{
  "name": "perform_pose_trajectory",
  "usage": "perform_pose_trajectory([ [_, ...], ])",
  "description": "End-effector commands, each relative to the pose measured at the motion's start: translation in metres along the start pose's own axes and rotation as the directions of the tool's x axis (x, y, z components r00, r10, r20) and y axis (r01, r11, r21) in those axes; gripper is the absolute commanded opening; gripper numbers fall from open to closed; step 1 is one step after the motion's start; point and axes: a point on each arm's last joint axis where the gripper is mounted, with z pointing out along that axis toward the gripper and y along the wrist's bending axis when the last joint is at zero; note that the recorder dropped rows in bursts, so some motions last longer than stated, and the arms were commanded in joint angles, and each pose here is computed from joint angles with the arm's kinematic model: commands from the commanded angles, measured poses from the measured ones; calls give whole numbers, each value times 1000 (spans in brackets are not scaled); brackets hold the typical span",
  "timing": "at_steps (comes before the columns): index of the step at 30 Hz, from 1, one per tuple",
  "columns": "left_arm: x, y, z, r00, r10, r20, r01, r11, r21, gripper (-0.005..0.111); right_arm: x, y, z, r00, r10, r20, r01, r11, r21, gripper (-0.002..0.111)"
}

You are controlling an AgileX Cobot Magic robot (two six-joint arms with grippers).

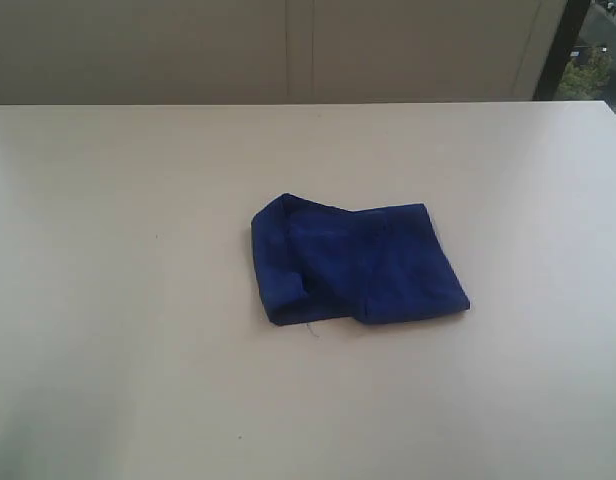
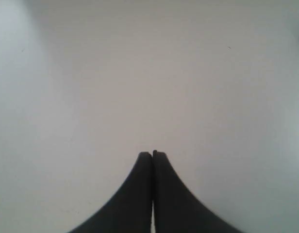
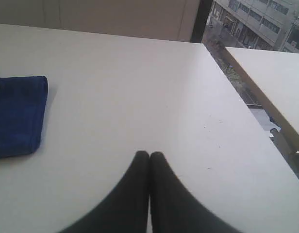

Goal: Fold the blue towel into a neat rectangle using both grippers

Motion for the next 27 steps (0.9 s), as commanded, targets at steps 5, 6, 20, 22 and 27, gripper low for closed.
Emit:
perform_pose_trajectory([
  [5,2,0,1,1000,-8,-2,8,1000,-4,0,-7,0,0,996,6,88,-7,1000,9,0],
  [6,2,0,1,1000,-8,-2,8,1000,-4,0,-10,0,0,992,6,128,-7,1000,9,0],
  [20,2,0,1,1000,-8,-2,8,1000,-4,0,-40,-1,-10,889,2,459,-7,1000,9,0],
  [22,2,0,1,1000,-8,-2,8,1000,-4,0,-41,-1,-10,884,2,468,-7,1000,9,0],
  [27,2,0,1,1000,-8,-2,8,1000,-4,0,-44,0,-12,865,91,493,-83,996,-37,0],
])
